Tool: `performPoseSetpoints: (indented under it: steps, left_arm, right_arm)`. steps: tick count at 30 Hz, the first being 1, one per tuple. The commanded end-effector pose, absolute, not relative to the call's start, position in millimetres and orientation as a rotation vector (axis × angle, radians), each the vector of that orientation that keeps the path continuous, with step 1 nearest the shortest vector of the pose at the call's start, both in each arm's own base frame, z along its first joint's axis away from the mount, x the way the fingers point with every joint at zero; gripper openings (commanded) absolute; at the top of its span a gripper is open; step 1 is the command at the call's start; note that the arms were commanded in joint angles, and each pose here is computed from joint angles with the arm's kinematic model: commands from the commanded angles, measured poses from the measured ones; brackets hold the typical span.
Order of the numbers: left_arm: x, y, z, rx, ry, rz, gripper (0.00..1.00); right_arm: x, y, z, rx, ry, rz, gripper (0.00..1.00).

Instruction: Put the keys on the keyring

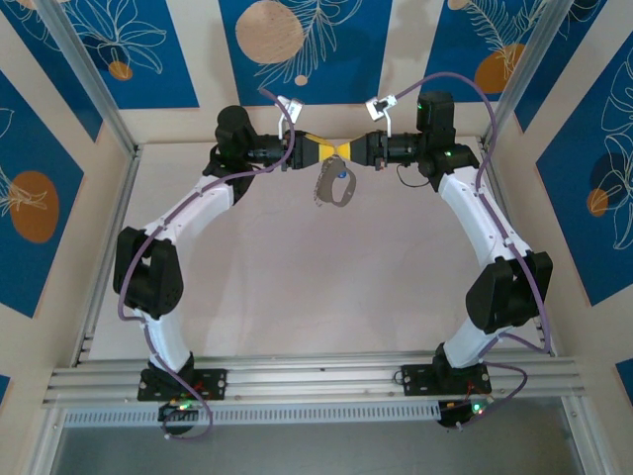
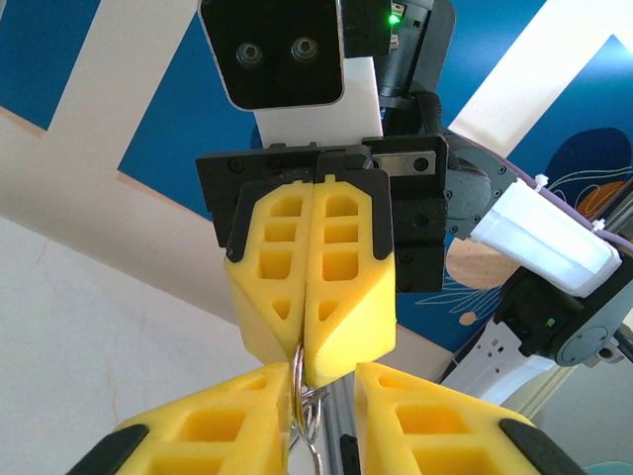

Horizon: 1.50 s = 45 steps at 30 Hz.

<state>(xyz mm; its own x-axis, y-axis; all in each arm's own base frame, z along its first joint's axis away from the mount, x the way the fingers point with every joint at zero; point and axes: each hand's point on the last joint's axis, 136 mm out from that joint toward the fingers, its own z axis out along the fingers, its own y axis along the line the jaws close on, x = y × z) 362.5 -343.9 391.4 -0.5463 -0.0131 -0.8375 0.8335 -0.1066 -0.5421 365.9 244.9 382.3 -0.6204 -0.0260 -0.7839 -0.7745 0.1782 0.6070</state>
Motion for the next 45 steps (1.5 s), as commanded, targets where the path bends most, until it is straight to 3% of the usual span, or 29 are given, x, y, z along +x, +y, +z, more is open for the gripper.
performPoseSetpoints:
  steps: [1, 18, 22, 26, 34, 38, 45]
  left_arm:
    - [354, -347, 401, 0.986, 1.479, -1.724, 0.22]
    - [358, -350, 408, 0.963, 1.450, -1.699, 0.00]
    - [359, -349, 413, 0.951, 1.431, -1.673, 0.00]
    - [359, -347, 420, 0.947, 1.409, -1.655, 0.00]
    - [362, -342, 430, 0.881, 1.348, -1.591, 0.00]
    - [367, -339, 434, 0.833, 1.345, -1.550, 0.00]
    - [372, -337, 435, 0.805, 1.348, -1.499, 0.00]
  right_arm:
    - [367, 246, 387, -0.761, 1.802, 1.504, 0.00]
    - [363, 245, 388, -0.751, 1.805, 1.492, 0.00]
    - [367, 229, 396, -0.672, 1.804, 1.446, 0.24]
    - [370, 205, 402, -0.579, 1.779, 1.403, 0.28]
    - [376, 199, 371, -0.427, 1.840, 1.293, 0.27]
    - [355, 219, 365, -0.476, 1.844, 1.300, 0.18]
    - [314, 254, 362, -0.589, 1.848, 1.277, 0.17]
